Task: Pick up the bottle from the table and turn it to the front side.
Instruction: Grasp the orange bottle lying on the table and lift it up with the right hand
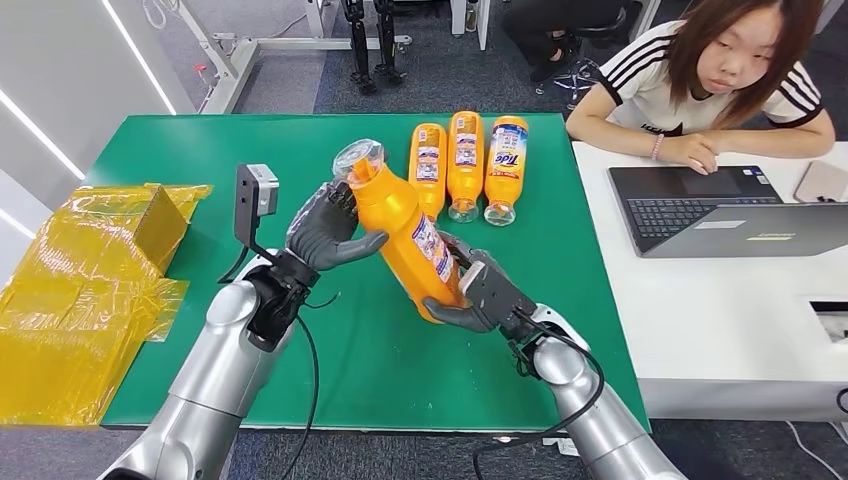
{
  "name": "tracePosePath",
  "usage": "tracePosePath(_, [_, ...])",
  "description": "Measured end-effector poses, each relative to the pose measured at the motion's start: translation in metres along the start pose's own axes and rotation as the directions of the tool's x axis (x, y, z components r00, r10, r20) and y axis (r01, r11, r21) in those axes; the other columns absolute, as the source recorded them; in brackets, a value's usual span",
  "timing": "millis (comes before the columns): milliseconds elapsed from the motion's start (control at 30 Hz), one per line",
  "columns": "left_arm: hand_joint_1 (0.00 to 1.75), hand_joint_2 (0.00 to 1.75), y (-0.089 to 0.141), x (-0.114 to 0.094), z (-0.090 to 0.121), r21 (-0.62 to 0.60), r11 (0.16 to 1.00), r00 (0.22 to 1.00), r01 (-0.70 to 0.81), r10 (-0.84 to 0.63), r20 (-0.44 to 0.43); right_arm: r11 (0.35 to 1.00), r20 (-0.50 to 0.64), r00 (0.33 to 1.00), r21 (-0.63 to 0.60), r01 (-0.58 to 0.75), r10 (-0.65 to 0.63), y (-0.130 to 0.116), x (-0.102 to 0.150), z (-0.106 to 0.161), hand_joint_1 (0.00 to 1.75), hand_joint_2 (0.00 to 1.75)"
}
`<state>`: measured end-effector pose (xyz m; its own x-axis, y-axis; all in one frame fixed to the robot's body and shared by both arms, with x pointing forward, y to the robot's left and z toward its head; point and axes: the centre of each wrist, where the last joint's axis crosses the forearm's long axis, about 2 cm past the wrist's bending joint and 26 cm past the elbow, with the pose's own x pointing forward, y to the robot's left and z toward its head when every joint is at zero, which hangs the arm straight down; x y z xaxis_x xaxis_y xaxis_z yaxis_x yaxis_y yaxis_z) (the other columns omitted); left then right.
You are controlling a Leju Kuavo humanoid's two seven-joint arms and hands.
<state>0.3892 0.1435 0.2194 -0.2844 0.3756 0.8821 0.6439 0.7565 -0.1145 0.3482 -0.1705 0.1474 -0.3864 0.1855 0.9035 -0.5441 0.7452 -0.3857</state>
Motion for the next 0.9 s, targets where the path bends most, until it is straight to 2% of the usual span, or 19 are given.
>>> tracePosePath(133, [0.0,1.75,-0.001,0.006,-0.014,-0.025,0.999,1.0,-0.021,0.02,-0.023,1.0,-0.038,0.999,0.021,-0.008,0.009,0.002,-0.01,0.001,1.75,1.75])
tracePosePath(333, [0.0,1.75,-0.012,0.006,-0.023,-0.078,0.987,0.989,-0.143,0.139,-0.058,0.999,-0.068,0.997,0.043,-0.018,0.021,-0.001,-0.019,-0.003,1.74,1.75])
tracePosePath(600, [0.0,1.75,-0.042,0.002,-0.033,-0.138,0.966,0.975,-0.219,0.211,-0.073,1.0,-0.061,0.998,0.008,-0.011,0.012,-0.005,-0.021,-0.004,1.75,1.75])
tracePosePath(767, [0.0,1.75,-0.054,-0.002,-0.035,-0.128,0.978,0.985,-0.167,0.158,-0.072,0.999,-0.031,0.999,-0.034,-0.021,0.02,-0.007,-0.015,-0.007,1.75,1.75])
tracePosePath(900, [0.0,1.75,-0.056,-0.005,-0.035,-0.088,0.996,0.999,-0.012,0.008,-0.045,0.997,0.004,0.999,-0.064,-0.04,0.04,-0.009,-0.005,-0.009,1.75,1.75])
